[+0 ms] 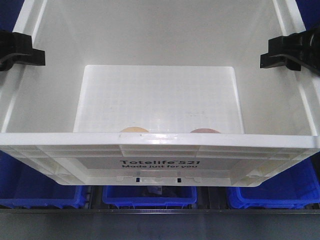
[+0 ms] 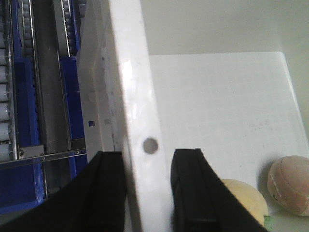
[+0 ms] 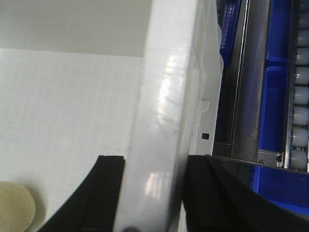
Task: Place moving items into box and shelve
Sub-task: 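Hold the crate raised with both grippers above the shelf rollers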
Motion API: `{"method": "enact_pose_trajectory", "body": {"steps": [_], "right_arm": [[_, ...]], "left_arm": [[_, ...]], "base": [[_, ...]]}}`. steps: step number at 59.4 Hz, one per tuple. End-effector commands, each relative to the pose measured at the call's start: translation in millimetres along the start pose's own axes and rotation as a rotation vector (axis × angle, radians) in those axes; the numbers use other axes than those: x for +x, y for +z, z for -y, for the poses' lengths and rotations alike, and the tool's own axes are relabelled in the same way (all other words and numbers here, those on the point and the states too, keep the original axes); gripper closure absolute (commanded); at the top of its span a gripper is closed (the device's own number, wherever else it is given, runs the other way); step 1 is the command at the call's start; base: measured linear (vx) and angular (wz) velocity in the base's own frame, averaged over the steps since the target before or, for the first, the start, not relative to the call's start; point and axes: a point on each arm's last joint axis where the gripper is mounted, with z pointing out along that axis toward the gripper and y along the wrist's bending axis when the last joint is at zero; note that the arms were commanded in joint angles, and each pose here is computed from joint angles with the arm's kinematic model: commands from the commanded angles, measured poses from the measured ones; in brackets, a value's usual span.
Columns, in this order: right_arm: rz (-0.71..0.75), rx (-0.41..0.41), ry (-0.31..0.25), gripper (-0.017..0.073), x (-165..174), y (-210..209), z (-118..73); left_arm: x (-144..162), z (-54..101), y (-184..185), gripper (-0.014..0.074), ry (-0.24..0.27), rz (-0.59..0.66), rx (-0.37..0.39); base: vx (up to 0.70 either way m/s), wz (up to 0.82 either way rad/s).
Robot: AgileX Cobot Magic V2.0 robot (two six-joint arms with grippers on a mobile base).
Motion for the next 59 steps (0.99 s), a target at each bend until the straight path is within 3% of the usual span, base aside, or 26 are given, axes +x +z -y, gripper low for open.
{"method": "enact_pose_trajectory", "body": {"steps": [1, 59], "right_arm": [[0.198, -0.02, -0.015, 0.0565, -18.0, -20.9, -5.5], [0.198, -0.02, -0.015, 0.0565, -18.0, -20.9, -5.5]], "left_arm": [[-19.1, 9.8, -22.5, 0.06, 0.019, 0.2, 0.053], [-19.1, 9.8, -22.5, 0.06, 0.019, 0.2, 0.053]], "base": [[0.07, 0.05], [0.08, 0.0]]}}
